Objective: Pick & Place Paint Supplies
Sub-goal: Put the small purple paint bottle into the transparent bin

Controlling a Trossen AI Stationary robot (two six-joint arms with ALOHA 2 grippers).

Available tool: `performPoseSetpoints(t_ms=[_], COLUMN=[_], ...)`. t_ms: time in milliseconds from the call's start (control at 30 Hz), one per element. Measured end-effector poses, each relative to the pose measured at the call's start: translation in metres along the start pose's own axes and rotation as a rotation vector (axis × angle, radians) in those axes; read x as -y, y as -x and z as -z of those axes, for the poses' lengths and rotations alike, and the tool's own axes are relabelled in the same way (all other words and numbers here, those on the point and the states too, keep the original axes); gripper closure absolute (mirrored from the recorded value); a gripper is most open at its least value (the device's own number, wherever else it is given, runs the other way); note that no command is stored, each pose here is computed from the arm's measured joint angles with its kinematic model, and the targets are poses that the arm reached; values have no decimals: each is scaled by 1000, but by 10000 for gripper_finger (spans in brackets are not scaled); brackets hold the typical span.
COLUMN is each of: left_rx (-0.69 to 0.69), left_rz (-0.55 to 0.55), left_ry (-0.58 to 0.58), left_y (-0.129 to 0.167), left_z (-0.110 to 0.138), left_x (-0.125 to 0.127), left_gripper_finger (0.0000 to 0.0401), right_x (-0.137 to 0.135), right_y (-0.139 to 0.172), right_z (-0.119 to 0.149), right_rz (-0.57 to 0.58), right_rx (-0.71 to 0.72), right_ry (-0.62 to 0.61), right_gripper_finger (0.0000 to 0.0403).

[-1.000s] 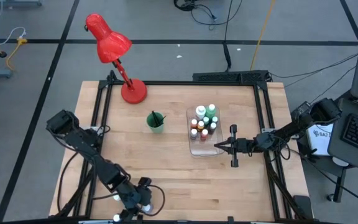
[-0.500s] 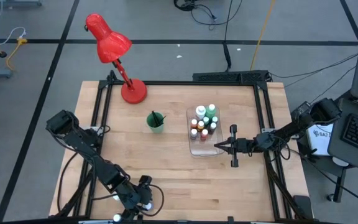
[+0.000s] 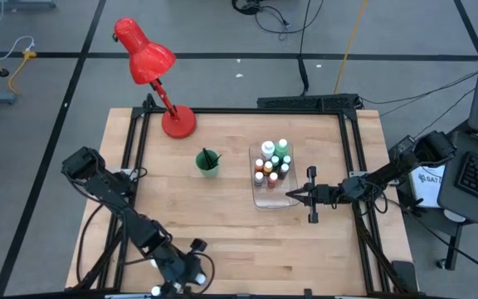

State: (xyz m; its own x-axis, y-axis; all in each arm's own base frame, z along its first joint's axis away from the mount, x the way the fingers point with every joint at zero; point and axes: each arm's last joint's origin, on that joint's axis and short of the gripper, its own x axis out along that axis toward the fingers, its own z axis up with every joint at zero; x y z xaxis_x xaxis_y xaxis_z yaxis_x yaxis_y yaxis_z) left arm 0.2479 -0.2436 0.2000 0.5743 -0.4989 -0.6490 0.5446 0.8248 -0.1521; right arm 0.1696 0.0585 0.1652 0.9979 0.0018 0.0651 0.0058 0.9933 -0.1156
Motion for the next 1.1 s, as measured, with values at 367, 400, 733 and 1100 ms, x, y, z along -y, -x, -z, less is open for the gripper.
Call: performPoseSetpoints(t_ms=[367, 400, 733, 1100], left_rx=[285, 340, 301, 172], left_rz=[-319, -332, -388, -598], left_ry=[61, 110, 252, 0], left_y=[44, 49, 83, 54], left_z=[-41, -47, -90, -126], left_x=[-49, -58, -157, -238], left_gripper_finger=[309, 309, 309, 309], right_x=[0, 0, 0, -25], right_y=[0, 0, 0, 12], right_z=[-1, -1, -3, -22], right_rz=[0, -1, -7, -275], right_rx=[8, 8, 33, 240], right_ry=[-22, -22, -40, 85], right_gripper_finger=[399, 399, 399, 399])
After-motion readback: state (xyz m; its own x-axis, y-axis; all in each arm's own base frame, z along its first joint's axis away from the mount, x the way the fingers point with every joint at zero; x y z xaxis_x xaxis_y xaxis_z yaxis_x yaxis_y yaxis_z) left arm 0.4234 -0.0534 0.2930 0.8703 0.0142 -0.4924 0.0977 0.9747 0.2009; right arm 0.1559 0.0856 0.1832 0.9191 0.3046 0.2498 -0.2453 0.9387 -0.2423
